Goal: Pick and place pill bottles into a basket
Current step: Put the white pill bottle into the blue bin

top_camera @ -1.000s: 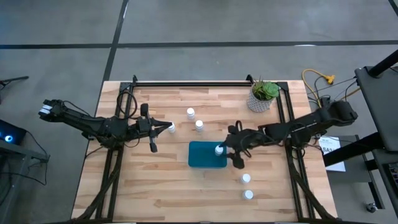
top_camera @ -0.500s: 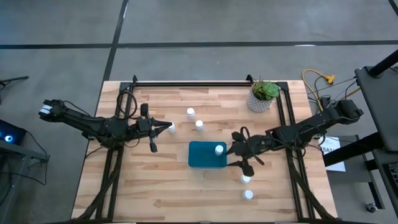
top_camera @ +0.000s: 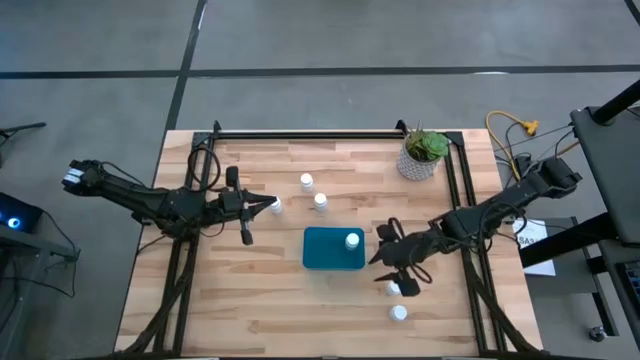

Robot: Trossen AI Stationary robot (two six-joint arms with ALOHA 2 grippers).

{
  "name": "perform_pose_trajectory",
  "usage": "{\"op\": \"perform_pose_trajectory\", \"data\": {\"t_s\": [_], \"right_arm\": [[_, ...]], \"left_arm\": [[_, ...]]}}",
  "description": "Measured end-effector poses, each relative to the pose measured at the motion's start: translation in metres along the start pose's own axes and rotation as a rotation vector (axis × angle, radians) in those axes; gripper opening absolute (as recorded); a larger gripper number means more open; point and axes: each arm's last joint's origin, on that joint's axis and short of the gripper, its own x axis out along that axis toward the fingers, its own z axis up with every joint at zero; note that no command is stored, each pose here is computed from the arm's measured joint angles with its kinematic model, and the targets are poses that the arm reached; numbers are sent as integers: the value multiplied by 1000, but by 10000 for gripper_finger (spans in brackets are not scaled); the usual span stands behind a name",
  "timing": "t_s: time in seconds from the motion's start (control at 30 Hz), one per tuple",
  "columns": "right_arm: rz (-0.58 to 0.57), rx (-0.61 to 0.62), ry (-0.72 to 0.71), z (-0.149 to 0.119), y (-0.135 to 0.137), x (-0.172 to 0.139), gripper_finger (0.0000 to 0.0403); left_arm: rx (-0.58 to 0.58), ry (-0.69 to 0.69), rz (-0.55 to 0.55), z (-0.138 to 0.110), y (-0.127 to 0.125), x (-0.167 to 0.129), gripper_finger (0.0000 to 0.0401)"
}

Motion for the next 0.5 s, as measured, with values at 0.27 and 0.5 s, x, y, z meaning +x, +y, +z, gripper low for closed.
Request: {"op": "perform_pose_trajectory", "data": {"t_s": [0.27,0.5], "right_arm": [[-51,-17,102,4,19,-13,215],[-81,7,232,5,26,-22,215]], "left_arm": [[0,0,0,0,0,0,0],[-4,1,0,0,0,0,0]]}}
